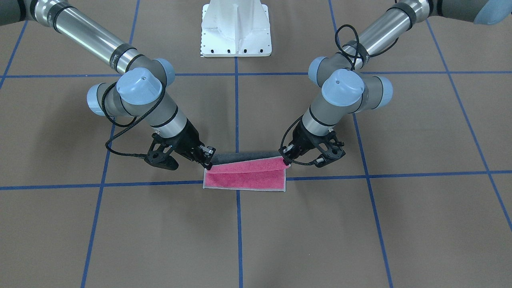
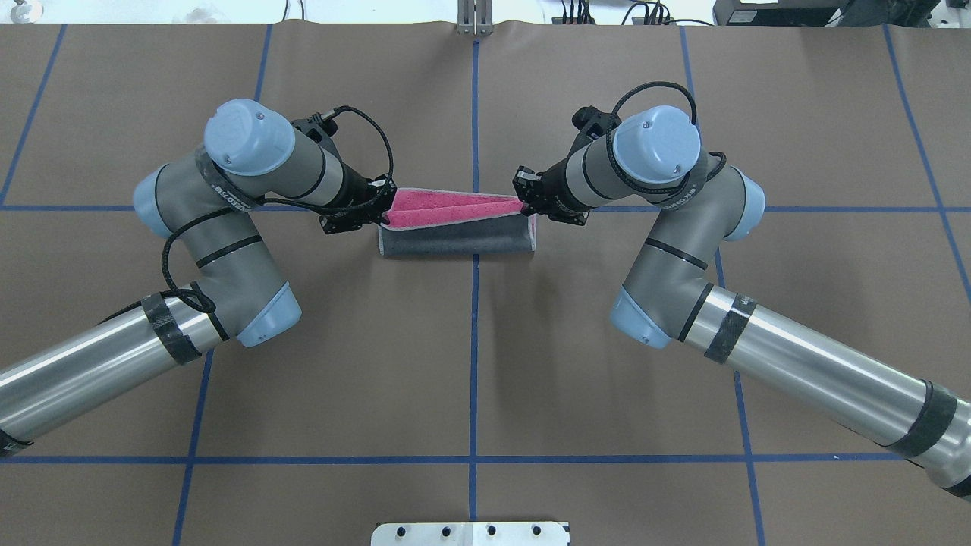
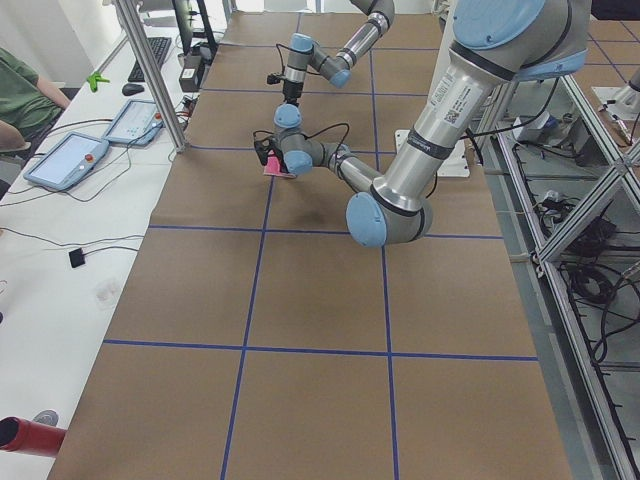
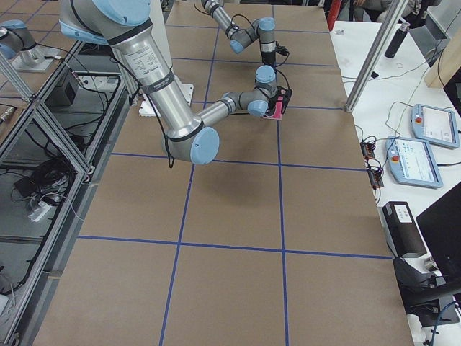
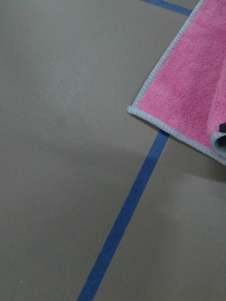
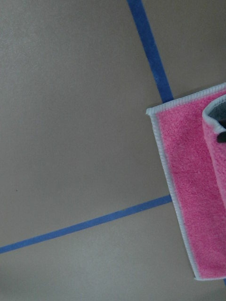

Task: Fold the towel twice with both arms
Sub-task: 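Lower the folded edge onto the far edge and open both grippers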

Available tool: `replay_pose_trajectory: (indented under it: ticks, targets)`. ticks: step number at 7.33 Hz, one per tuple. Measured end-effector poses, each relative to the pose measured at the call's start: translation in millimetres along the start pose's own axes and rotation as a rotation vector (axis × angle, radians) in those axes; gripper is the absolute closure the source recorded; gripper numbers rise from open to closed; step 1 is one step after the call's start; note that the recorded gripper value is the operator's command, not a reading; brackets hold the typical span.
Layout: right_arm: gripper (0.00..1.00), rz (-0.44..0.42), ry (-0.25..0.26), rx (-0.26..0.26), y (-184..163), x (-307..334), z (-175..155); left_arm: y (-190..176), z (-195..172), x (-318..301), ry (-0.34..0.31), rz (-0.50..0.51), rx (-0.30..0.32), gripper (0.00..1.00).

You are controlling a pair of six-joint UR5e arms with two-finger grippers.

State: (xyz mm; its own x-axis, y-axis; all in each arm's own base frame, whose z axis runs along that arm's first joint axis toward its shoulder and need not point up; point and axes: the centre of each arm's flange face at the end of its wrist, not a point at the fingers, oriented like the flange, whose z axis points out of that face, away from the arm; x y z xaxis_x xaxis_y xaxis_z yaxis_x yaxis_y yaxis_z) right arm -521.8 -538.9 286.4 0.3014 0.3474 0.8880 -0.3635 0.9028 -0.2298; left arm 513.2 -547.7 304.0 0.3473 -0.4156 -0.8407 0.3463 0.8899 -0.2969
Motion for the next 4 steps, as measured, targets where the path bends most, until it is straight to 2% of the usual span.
replay_pose_trajectory:
  ticks: [4]
  targets:
    - [1.00, 0.003, -0.004, 0.005, -3.8, -1.5, -2.7, -1.7, 2.6, 12.8, 0.015, 0.001, 0.001, 1.00]
